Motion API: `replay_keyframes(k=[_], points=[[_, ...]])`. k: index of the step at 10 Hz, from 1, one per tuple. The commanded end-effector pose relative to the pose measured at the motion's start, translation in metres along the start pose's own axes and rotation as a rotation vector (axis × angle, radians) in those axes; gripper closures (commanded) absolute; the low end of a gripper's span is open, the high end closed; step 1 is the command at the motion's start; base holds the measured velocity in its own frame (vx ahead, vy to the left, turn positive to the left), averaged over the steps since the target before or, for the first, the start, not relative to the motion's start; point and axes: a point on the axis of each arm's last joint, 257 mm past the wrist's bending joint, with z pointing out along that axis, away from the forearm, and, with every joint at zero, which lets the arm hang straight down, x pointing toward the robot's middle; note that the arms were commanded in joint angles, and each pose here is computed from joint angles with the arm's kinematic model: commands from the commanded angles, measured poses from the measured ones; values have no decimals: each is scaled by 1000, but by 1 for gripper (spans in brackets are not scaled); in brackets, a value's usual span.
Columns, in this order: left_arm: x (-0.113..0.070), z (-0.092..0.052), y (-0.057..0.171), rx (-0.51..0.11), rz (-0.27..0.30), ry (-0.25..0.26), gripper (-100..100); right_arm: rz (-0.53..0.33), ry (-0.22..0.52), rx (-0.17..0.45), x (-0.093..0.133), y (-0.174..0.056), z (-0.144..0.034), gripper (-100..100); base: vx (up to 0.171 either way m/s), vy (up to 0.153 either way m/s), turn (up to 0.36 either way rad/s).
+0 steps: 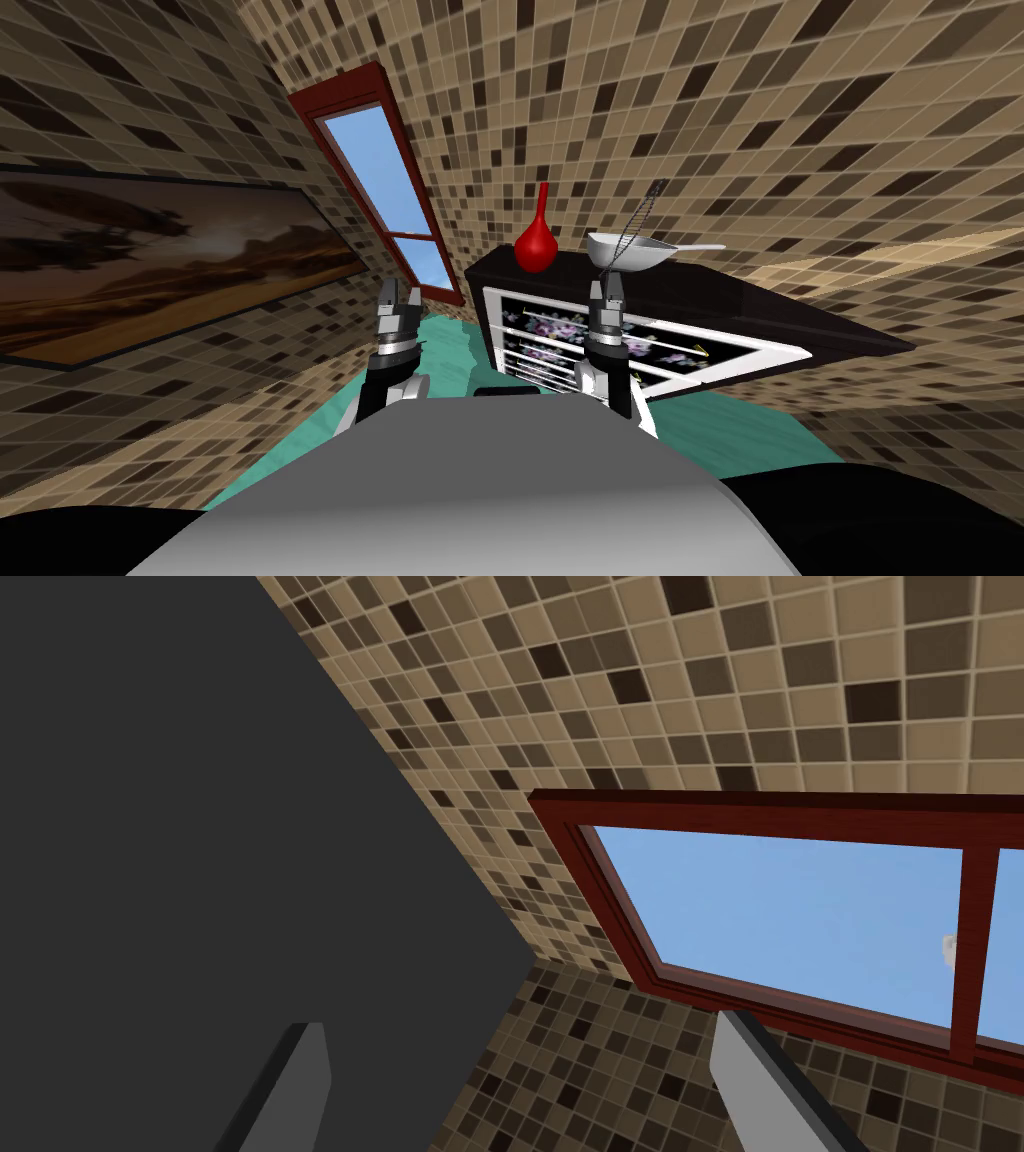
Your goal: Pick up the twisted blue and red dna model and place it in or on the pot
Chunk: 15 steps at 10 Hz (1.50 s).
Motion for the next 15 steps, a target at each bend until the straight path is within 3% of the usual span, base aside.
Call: replay_keyframes(k=[1,6,15], points=[[0,0,0,0,0,0,0,-26,23,-51,-3,14,6,-100,-25,-11,0],[0,0,0,0,0,0,0,-183,128,-174,-23,44,12,-100,-97,-33,-3],[0,0,0,0,0,0,0,-416,277,-237,-55,54,11,-100,-78,-15,-10]])
